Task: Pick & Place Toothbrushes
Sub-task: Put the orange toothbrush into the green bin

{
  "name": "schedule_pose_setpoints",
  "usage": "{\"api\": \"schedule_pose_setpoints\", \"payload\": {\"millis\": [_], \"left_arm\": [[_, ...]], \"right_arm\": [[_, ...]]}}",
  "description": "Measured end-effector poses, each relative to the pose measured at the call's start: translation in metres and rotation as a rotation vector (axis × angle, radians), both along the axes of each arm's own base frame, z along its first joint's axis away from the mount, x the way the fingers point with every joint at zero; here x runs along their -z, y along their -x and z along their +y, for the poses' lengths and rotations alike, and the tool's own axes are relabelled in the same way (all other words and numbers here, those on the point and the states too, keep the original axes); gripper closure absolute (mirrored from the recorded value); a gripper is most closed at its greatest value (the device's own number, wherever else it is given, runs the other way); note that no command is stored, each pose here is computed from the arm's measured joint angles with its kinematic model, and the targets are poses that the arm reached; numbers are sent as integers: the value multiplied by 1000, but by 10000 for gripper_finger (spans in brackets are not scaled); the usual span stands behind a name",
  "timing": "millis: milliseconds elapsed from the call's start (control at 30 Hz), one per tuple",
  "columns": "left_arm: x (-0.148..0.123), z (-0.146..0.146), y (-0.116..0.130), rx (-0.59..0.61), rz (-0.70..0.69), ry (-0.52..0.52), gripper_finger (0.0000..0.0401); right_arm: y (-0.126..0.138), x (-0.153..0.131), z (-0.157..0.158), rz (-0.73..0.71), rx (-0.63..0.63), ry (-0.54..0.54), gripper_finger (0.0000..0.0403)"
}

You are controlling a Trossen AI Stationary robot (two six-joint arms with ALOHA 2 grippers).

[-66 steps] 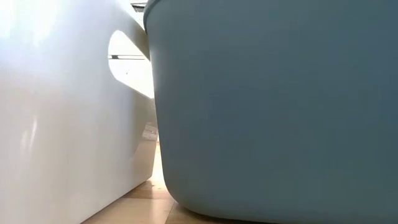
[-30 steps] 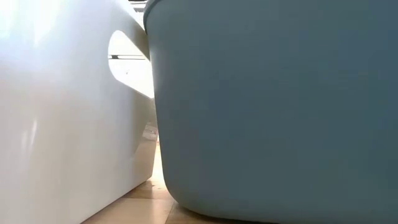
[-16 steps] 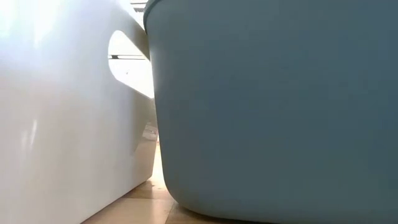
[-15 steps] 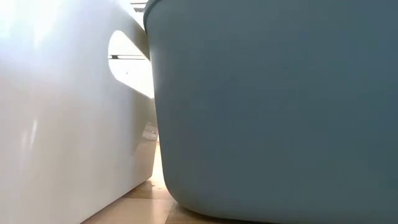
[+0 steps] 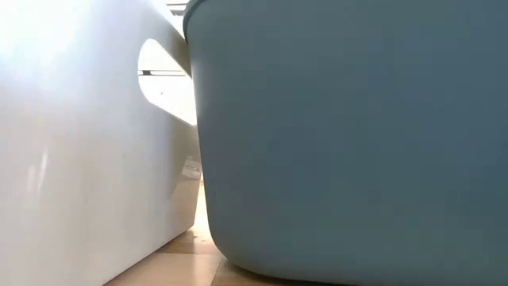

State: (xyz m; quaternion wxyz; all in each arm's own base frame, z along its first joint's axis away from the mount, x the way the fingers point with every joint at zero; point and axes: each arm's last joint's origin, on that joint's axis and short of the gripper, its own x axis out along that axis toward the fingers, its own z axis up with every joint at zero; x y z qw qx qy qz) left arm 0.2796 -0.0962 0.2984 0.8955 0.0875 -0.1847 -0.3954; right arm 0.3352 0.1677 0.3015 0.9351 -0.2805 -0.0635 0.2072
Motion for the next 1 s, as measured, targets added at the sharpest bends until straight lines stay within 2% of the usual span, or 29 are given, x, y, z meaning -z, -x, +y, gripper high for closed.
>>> {"api": "schedule_pose_setpoints", "payload": {"millis": [233,467,633,867,1000], "left_arm": [[5,1,-2,-3,59,-1,401],[10,8,-7,-32,102,-11,401],[19,15,-15,-124,139,0,401],[19,15,-15,-124,140,2,401],[18,15,-15,-123,144,6,401]], "right_arm": [[-3,0,-6,5,19,-11,290],[-12,0,-26,86,77,-190,290],[-16,2,-38,145,113,-292,290],[-16,8,-39,213,123,-299,286],[-15,8,-37,217,118,-299,261]]}}
